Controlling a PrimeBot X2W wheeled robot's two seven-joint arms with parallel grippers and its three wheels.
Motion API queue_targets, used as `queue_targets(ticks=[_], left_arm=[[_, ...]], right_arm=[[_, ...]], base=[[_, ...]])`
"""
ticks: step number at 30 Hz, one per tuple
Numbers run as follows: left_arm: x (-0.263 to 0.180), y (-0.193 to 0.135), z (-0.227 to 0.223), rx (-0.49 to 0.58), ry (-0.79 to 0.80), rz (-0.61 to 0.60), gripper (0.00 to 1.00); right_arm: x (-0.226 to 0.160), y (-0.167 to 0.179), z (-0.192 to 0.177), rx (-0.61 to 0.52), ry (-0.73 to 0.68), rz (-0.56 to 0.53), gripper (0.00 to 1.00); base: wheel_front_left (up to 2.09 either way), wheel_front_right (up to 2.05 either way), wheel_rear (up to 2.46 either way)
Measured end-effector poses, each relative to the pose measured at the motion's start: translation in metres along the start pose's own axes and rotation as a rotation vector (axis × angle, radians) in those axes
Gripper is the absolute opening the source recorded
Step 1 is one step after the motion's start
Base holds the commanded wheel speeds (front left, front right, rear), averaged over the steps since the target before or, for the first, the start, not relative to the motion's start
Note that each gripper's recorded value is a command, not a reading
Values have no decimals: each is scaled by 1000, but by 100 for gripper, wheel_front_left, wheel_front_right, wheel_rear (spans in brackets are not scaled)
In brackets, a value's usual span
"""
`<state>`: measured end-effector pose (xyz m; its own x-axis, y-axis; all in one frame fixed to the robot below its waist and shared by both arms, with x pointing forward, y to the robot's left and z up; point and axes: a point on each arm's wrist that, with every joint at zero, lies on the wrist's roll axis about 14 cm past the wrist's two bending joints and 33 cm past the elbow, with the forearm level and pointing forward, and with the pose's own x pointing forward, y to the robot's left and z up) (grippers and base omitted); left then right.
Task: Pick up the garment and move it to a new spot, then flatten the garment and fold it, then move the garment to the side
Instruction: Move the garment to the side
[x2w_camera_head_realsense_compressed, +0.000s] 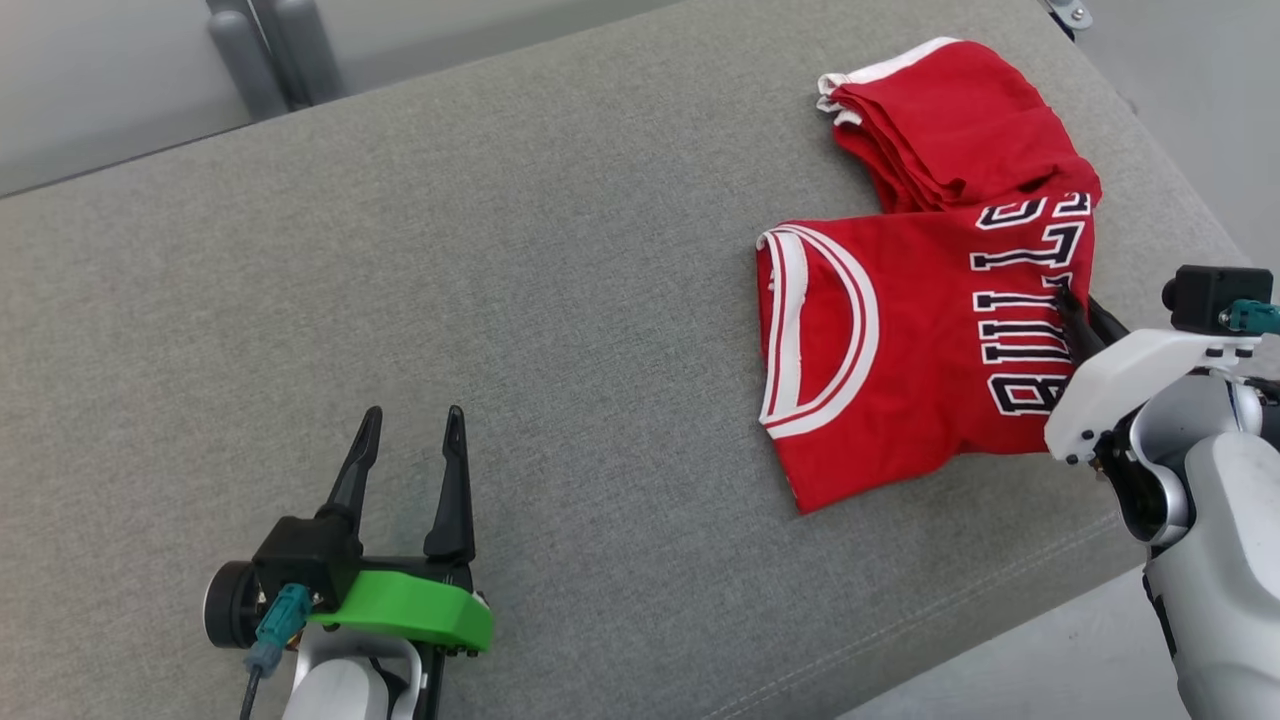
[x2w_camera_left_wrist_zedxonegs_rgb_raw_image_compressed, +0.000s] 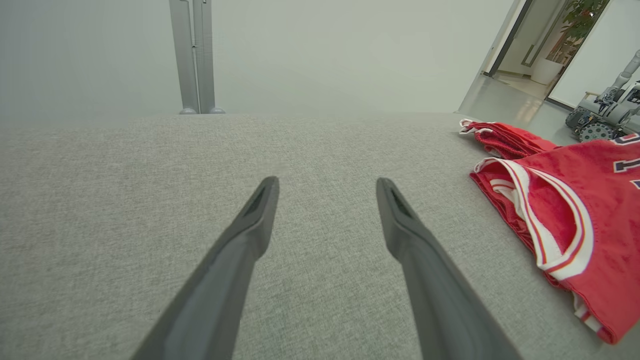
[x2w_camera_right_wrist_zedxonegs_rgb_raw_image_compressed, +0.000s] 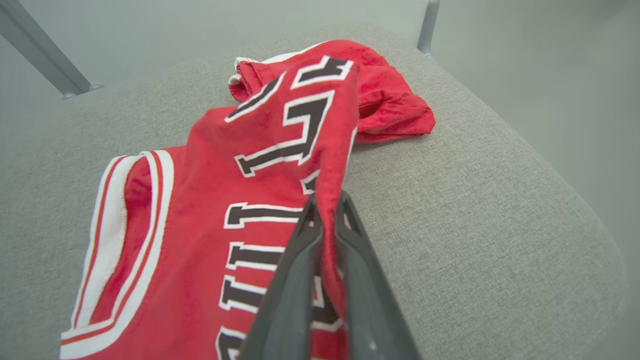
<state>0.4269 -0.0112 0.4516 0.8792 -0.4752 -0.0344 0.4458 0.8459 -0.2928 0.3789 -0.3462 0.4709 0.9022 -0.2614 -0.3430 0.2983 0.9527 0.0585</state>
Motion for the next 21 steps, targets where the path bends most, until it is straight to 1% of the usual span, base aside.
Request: queue_targets(ticks=[3, 8, 13, 21], left_arm=[[3, 2, -6, -8, 13, 3, 100], [-2, 12, -5, -10, 10, 34, 100], [-11, 23, 2, -15, -4, 77, 100], [-26, 40, 10, -7, -20, 138, 100]], right_arm=[[6, 0, 5, -15, -7, -4, 0], [23, 15, 27, -45, -41, 30, 0], [43, 39, 63, -75, -92, 76, 0], [68, 58, 107, -112, -149, 91, 0]], base=[[0, 0, 0], [0, 0, 0], [0, 0, 0], [0, 0, 0]])
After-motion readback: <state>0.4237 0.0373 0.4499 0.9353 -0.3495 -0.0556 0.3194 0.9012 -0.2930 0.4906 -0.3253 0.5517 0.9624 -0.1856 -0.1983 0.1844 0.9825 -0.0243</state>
